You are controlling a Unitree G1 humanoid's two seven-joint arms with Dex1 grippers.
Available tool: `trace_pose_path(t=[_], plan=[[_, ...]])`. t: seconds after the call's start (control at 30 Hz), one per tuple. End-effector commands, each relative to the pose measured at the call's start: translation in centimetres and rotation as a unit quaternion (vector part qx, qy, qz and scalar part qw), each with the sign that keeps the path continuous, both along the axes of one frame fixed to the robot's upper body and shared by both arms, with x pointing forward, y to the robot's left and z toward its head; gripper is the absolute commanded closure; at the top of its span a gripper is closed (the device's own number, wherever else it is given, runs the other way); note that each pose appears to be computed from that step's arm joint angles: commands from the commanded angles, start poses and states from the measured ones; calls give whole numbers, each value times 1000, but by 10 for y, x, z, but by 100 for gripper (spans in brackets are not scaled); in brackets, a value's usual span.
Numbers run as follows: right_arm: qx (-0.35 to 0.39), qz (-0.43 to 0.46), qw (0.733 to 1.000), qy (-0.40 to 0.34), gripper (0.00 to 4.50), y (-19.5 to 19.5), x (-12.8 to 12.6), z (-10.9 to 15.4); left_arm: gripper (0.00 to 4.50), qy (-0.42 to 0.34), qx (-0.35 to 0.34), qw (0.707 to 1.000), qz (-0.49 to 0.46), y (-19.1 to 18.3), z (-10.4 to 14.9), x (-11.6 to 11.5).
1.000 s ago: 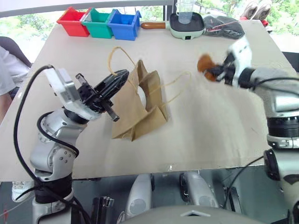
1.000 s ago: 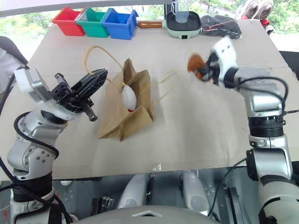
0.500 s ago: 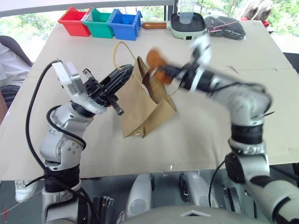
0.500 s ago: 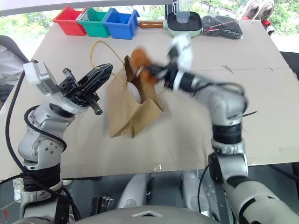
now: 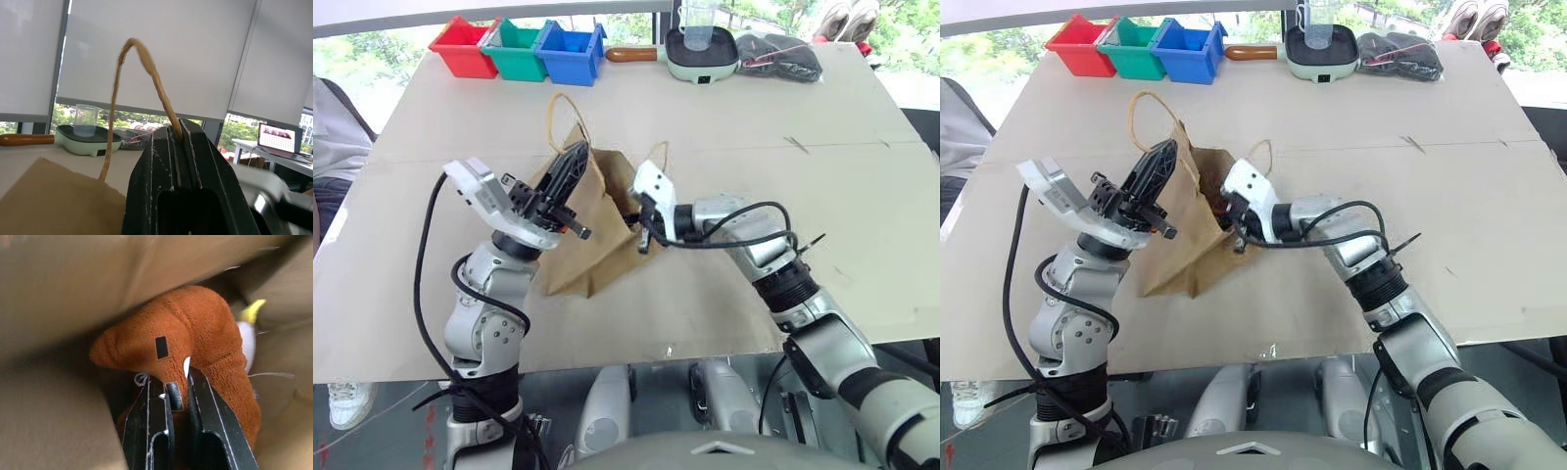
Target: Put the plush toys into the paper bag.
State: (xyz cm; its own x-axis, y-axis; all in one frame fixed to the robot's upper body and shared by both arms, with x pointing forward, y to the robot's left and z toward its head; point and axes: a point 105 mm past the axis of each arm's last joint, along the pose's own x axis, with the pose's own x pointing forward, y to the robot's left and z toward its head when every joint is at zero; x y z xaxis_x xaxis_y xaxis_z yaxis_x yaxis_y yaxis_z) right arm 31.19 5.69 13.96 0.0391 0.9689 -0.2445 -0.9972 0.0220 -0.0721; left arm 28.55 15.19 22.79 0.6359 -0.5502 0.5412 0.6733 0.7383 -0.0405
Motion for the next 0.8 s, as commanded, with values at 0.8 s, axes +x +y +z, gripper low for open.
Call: trace_pose_path(t=[0.8], plan=[[81, -156, 982, -71, 173, -78, 11, 76, 450, -60, 52, 996, -29, -2, 20, -20]])
